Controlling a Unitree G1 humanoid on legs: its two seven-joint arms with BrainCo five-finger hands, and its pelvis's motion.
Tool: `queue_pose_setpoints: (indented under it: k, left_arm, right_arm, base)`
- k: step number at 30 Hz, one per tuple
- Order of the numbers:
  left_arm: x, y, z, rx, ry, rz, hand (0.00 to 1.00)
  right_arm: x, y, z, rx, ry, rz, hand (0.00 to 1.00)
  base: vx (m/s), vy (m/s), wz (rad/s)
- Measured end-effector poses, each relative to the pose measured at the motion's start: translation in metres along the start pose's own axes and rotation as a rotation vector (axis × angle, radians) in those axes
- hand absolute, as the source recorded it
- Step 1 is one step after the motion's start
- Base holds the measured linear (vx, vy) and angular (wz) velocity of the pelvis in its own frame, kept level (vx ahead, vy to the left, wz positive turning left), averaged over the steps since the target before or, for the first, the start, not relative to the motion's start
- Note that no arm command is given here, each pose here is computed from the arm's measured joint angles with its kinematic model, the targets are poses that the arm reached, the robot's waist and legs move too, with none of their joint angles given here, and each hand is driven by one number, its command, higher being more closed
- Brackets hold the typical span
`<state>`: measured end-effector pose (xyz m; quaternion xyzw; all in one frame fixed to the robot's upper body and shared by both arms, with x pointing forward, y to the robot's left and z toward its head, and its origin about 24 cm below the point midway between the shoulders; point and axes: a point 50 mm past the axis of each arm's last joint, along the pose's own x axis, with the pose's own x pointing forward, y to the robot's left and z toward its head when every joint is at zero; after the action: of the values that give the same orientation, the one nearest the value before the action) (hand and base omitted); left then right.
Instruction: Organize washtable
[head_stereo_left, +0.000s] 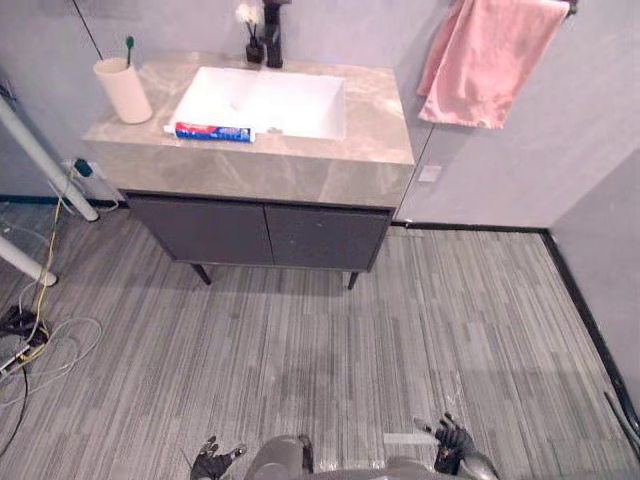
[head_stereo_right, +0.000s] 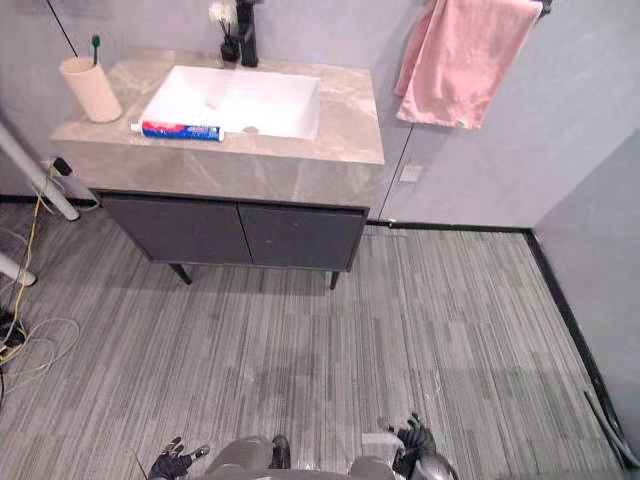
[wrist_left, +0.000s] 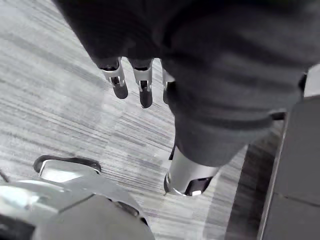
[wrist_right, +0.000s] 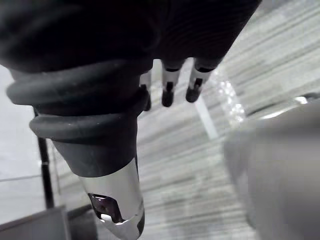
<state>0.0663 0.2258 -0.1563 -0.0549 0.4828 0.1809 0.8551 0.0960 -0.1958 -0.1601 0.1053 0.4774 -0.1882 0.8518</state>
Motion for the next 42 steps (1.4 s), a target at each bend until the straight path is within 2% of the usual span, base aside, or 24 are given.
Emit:
queue_pose_setpoints:
  k: [3,8,11,14,17,20,24,27,28,33,39,42]
  left_arm:
    - [0.0,-0.003,0.001,0.029,-0.001,-0.019,0.0]
    - [0.002,-0.01,0.005,0.003,-0.01,-0.043,0.0]
    - [0.002,-0.004,0.004,0.013,-0.009,-0.016,0.0]
    - [-0.002,-0.02,-0.01,-0.128,0.026,-0.012,0.0]
    - [-0.002,-0.019,-0.011,-0.168,0.026,-0.003,0.0]
    - [-0.002,-0.015,-0.011,-0.162,0.03,0.005,0.0]
    - [-0.003,0.004,-0.017,-0.141,0.059,0.048,0.0]
    - [-0.003,0.004,-0.017,-0.116,0.065,0.04,0.0]
    - [0.003,-0.007,-0.006,-0.055,0.054,-0.01,0.0]
    - [0.003,-0.008,-0.006,-0.056,0.054,-0.01,0.0]
    - [0.002,-0.011,-0.008,-0.072,0.06,0.001,0.0]
    - [0.002,-0.008,-0.007,-0.142,0.047,0.026,0.0]
  right_arm:
    - [-0.001,0.001,-0.002,0.004,-0.002,0.01,0.0]
    - [-0.003,0.001,-0.003,0.006,-0.018,0.022,0.0]
    - [-0.006,-0.004,-0.011,-0.02,0.001,0.011,0.0]
    - [-0.003,-0.01,0.001,-0.039,-0.03,0.003,0.0]
    - [-0.002,-0.008,0.003,-0.032,-0.034,0.004,0.0]
    - [-0.001,-0.006,0.004,0.007,-0.035,0.005,0.0]
    - [-0.006,-0.006,-0.017,0.026,0.034,-0.003,0.0]
    - [-0.007,-0.006,-0.021,0.031,0.047,-0.003,0.0]
    - [-0.004,-0.003,-0.018,0.013,0.057,0.003,0.0]
    - [-0.004,-0.004,-0.018,0.016,0.059,0.0,0.0]
    - [-0.007,-0.016,-0.026,0.12,0.087,-0.058,0.0]
    - [-0.004,-0.016,-0.021,0.19,0.074,-0.071,0.0]
  base:
    - [0.29,0.104,0.32]
    - [0.38,0.043,0.33]
    - [0.41,0.032,0.3]
    - [0.37,0.114,0.02]
    - [0.2,0.105,0.13]
    - [0.11,0.235,0.03]
    - [0.11,0.25,-0.06]
    - [0.06,0.2,-0.06]
    - [0.02,0.087,-0.02]
    - [0.0,0.0,0.01]
    - [0.01,-0.006,0.02]
    - [0.07,-0.07,0.02]
